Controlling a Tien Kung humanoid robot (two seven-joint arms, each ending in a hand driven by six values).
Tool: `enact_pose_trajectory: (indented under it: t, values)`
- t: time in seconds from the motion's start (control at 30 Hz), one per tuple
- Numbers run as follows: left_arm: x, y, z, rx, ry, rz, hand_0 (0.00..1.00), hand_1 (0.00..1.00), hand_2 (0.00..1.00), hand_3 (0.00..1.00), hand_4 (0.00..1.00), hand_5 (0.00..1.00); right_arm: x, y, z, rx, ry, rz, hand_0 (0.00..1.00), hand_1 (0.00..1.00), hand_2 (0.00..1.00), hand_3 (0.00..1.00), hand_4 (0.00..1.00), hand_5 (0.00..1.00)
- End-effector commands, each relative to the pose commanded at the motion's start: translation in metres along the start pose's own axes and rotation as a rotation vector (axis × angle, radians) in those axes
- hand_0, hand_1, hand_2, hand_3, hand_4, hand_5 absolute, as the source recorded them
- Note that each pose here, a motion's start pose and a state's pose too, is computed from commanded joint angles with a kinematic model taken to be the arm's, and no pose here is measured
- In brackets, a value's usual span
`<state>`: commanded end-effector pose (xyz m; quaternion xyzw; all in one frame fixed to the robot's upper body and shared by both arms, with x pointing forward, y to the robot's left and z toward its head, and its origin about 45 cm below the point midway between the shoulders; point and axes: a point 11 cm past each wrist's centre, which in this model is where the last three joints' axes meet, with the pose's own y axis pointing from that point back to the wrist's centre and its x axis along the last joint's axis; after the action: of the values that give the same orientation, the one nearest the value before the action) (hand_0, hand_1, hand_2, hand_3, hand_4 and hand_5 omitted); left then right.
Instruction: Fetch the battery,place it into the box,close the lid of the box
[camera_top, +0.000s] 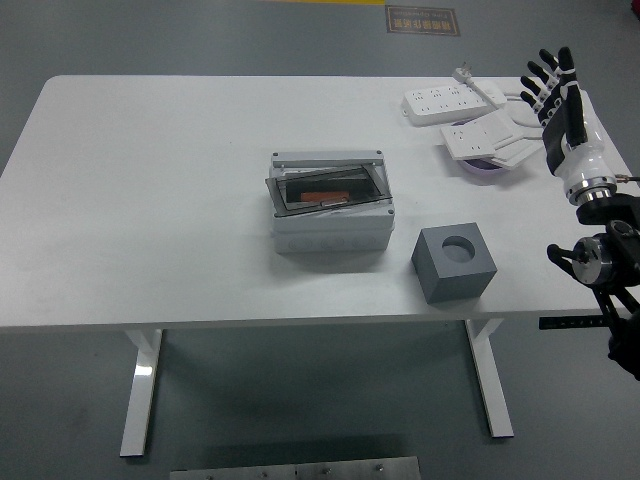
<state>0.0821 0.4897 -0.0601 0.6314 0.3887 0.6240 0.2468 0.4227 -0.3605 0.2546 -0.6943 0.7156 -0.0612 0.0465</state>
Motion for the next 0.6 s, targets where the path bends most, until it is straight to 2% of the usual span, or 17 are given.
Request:
enact_pose_trajectory:
  t: [0.37, 0.6]
  values:
    - [-0.001, -0.001, -0.002, 0.002, 0.0, -0.002, 0.45, 0.642, 0.64, 0.67, 0.791, 0.944, -0.004, -0.002, -0.026, 0.098, 0.066, 0.008, 0.992, 0.991, 0.997, 0.998, 0.998, 0.998]
    - [-0.002, -0.001, -0.002, 0.001, -0.001, -0.001, 0.45, 0.642, 0.64, 0.67, 0.792, 0.946, -0.003, -0.001, -0.029, 0.108, 0.058, 0.025, 0.98, 0.981, 0.995, 0.998, 0.998, 0.998]
